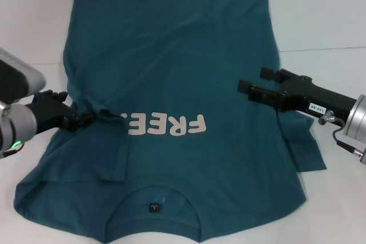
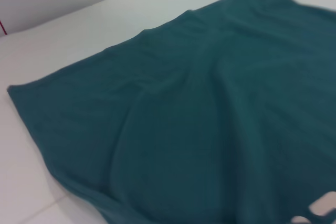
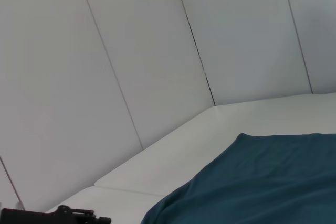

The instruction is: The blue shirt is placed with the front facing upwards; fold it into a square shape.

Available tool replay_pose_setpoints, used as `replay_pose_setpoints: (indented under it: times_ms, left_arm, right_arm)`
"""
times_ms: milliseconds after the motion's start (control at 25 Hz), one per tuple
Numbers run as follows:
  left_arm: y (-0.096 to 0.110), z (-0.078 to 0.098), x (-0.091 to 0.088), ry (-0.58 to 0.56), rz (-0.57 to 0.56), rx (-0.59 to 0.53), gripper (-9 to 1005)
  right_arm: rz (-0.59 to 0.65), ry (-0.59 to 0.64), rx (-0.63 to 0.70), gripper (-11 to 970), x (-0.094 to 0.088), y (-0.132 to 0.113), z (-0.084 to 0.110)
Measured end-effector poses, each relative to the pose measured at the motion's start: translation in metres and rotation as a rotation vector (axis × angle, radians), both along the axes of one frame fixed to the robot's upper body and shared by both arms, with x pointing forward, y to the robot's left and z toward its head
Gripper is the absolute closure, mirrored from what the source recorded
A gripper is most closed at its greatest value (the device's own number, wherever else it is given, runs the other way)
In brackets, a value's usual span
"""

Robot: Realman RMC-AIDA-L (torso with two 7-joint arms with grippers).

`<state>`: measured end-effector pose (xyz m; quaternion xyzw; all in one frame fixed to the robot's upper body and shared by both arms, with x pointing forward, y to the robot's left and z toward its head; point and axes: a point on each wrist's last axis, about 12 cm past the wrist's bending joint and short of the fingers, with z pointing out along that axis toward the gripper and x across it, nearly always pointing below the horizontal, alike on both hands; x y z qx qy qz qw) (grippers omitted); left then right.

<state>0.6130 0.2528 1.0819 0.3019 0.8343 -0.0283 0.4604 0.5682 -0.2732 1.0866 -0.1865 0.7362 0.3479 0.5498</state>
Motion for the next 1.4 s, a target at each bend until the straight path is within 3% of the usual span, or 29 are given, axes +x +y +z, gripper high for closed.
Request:
replay_pose_setpoints:
  times_ms: [240,520,680,800,920,1160,1240,1400]
  left_arm:
    - [-0.021,-0.008,0.016,-0.003,-0.017,0.058,270]
    - [-0.049,-0.003,0.036,-0.028,-0.048,0.102,275]
    - [-0.054,0.003,0.042,-0.046,-0.041,0.087,276]
    - [-0.047,0.011,0.044,-0.051,0.010,0.016,276]
    - [-0.030,0.023,0.037,-0.024,0.025,-0.120,275]
    - [0.006,0.044,-0.001,0.071,-0.115,-0.403,271]
    - [0.020,0.044,-0.016,0.082,-0.136,-0.484,269]
    - [0.039,0.036,-0.035,0.078,-0.112,-0.541,265]
  right_arm:
    - [0.002,0.010,0.011,47,-0.004,-0.001,-0.003]
    - [0.009,0.020,0.018,47,-0.007,-0.001,-0.004]
    - [0.009,0.031,0.022,47,-0.008,0.000,-0.008]
    - [0.008,0.033,0.024,47,-0.008,0.000,-0.008]
    - [0.002,0.035,0.034,47,-0.009,-0.007,-0.005]
    - [0.021,0.054,0.074,47,-0.007,-0.026,0.011]
    - [0.028,0.063,0.092,47,-0.006,-0.030,0.018]
    - [0.057,0.115,0.098,47,-0.001,-0.041,0.040]
